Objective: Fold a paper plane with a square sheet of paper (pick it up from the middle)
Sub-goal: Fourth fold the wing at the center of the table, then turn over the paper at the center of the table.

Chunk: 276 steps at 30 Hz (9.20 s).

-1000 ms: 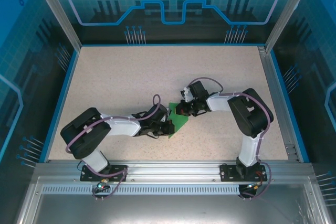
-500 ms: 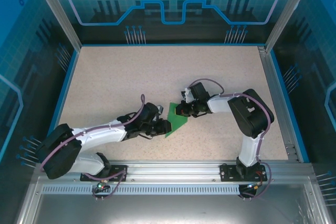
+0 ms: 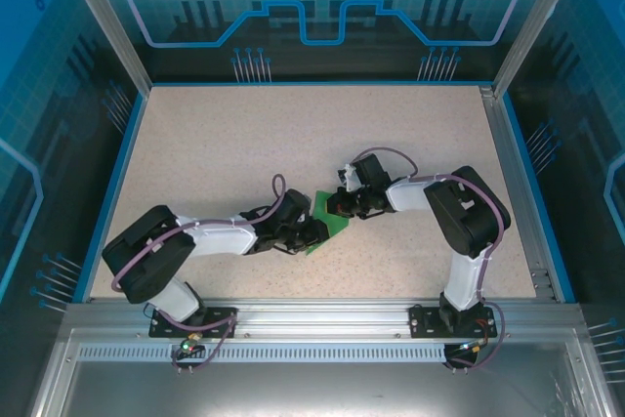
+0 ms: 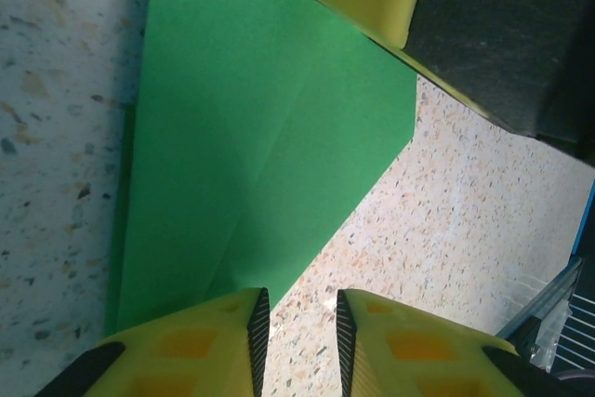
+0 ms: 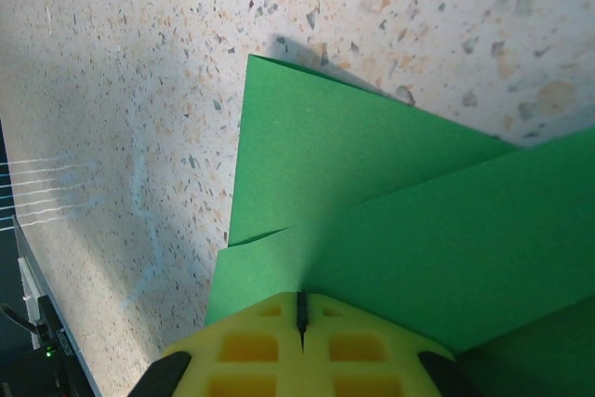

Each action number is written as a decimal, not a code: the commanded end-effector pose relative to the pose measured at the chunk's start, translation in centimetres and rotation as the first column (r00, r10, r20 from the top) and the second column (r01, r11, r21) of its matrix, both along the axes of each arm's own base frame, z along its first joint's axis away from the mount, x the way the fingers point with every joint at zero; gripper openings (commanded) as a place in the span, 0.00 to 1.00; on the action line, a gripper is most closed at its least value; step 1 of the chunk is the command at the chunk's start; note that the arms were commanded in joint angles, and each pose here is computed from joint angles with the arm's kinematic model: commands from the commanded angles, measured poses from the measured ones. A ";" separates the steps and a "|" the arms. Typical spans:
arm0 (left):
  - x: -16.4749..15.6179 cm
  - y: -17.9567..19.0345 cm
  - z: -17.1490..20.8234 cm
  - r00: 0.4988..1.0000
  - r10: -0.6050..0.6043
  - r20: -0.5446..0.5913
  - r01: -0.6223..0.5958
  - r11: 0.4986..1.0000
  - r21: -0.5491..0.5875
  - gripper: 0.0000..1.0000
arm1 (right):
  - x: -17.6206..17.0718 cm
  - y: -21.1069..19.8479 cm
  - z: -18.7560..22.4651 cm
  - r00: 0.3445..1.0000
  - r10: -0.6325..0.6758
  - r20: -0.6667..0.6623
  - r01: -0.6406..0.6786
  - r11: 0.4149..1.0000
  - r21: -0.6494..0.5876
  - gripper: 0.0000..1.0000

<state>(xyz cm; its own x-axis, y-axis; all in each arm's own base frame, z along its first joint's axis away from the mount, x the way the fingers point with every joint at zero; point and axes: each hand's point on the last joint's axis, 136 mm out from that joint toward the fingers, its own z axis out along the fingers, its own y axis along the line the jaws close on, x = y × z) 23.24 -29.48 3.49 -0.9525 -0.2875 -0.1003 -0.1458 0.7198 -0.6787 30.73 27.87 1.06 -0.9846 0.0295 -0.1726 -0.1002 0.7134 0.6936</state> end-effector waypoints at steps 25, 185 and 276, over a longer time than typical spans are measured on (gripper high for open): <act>0.8 -0.1 -1.4 0.998 0.060 0.014 -0.059 0.997 -0.045 0.28 | -2.3 -3.7 -5.0 0.992 -0.080 -0.094 0.059 0.976 -0.208 0.04; -4.5 4.2 -8.2 0.990 0.055 -0.127 -0.020 0.965 0.260 0.09 | 7.6 -6.4 0.4 0.991 -0.123 0.043 0.127 0.985 -0.115 0.10; 1.6 2.4 -1.8 1.000 -0.011 0.001 0.010 0.977 0.214 0.26 | -4.1 -0.5 2.6 0.987 -0.127 -0.102 0.132 0.990 0.048 0.48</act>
<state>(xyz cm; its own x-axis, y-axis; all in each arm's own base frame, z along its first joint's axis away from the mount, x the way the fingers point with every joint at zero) 25.06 -27.84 1.72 -0.9576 -0.2342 -0.1676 -0.1139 0.8425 -0.5264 26.32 26.42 3.52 -0.9800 0.1963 -0.0326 0.1106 0.6735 0.7308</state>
